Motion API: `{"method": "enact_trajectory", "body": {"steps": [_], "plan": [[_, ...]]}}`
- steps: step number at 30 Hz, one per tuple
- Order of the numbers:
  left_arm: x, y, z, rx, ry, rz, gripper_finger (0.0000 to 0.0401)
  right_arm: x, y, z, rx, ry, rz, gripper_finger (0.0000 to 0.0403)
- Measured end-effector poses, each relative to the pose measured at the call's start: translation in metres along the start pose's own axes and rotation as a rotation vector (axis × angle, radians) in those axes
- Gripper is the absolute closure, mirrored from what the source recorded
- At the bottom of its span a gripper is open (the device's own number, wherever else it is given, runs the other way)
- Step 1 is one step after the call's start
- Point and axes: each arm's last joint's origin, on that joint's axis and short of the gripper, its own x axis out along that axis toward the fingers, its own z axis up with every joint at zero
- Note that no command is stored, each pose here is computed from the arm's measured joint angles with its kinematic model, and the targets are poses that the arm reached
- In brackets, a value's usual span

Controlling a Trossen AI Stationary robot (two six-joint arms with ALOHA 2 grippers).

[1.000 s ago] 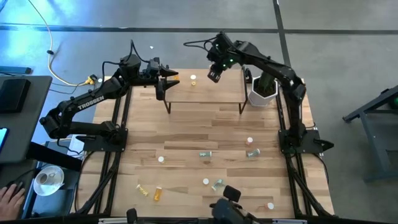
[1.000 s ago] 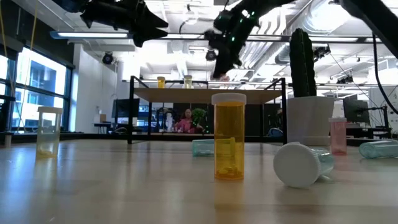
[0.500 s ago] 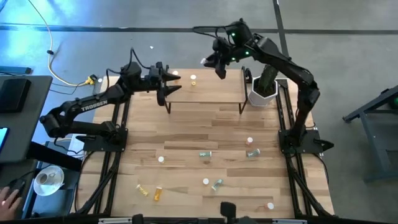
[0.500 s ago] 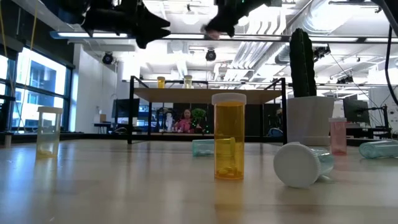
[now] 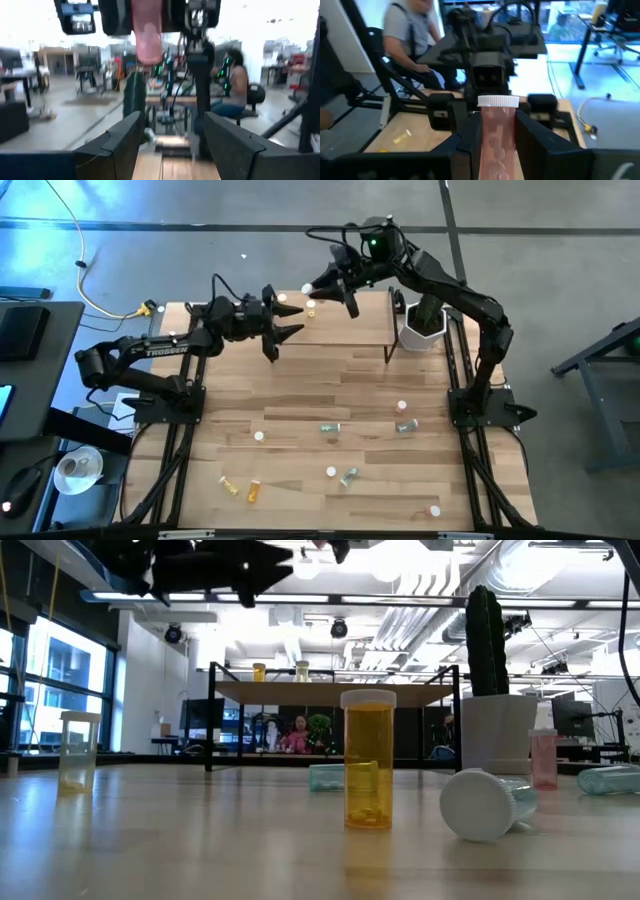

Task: Pick and place medicine bottles onto shelf by color
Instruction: Put the top left pink pill bottle on the shelf

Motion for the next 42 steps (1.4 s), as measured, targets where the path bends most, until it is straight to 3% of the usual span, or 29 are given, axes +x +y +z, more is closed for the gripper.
{"method": "enact_trajectory", "body": {"steps": [8,30,42], "plan": [[0.013,-0.01,0.004,0.048,-0.172,-0.014,0.0197,0.014,0.017,0.008,-0.049,-0.042,0.051,0.032],[0.032,-0.024,0.031,0.091,-0.263,-0.022,0.0198,0.024,0.031,0.013,-0.104,-0.067,0.073,0.032],[0.032,-0.023,0.03,0.088,-0.257,0.01,0.0258,0.024,0.031,0.013,-0.111,-0.073,0.072,0.032]]}}
